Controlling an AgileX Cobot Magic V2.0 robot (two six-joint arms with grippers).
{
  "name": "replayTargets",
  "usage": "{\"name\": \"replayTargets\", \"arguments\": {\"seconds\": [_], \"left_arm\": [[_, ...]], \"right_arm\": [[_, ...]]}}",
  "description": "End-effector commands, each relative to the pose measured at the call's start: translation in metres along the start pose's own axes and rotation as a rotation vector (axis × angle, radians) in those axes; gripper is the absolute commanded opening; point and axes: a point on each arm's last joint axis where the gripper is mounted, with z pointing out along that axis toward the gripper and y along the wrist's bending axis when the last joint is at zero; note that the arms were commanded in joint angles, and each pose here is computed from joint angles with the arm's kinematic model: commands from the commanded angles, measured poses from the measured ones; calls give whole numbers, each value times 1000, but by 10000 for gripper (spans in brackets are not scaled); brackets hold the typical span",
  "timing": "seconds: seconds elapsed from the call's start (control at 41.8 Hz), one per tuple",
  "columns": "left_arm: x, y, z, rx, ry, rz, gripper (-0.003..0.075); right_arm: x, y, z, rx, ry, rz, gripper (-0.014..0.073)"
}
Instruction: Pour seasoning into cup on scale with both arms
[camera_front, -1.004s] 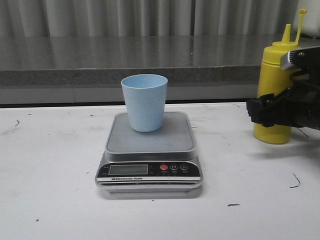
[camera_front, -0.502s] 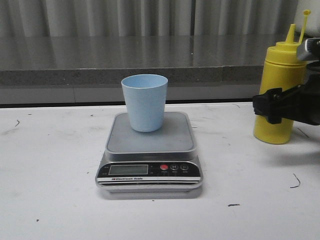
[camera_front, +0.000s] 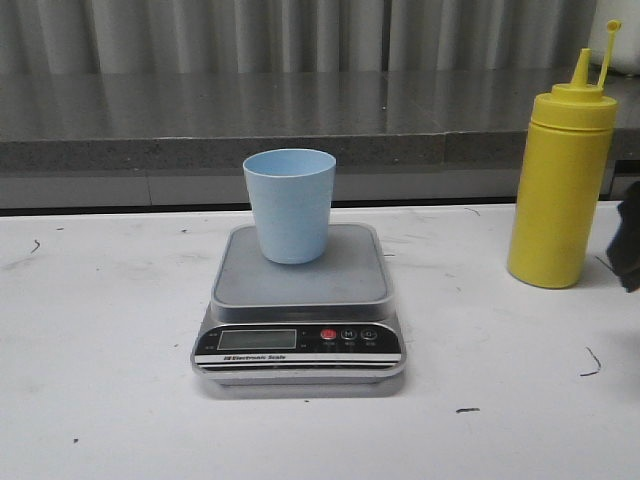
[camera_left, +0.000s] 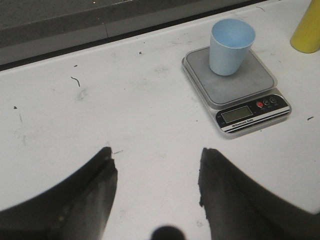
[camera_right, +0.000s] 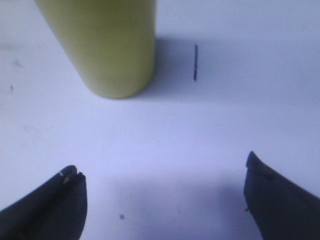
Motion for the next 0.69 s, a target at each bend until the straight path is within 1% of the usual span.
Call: {"name": "replayTargets", "arguments": {"seconds": [0.0,0.072,0.167,0.287,0.382,0.502,0.669], "left_arm": [[-12,0,-4,2,-90,-16,364],[-12,0,-4,2,-90,-16,364],[-12,0,-4,2,-90,-16,364],[-12,0,-4,2,-90,-16,364],[-12,0,-4,2,-90,-16,364],[-12,0,-4,2,-90,-16,364],[-12,0,-4,2,-90,-16,364]], "right_arm": [[-15,2,-30,54,53,-21,654],[-18,7,-45,61,130,-68,654],[-20,13,-63,5,182,-110,654],[-22,18,-93,-93,104,-103,654],[-22,19,-123,-147,-11,-90,654],[-16,15,-153,-159,-105,-103,654],[1,10,-182,-164,-125,-129,654]]}}
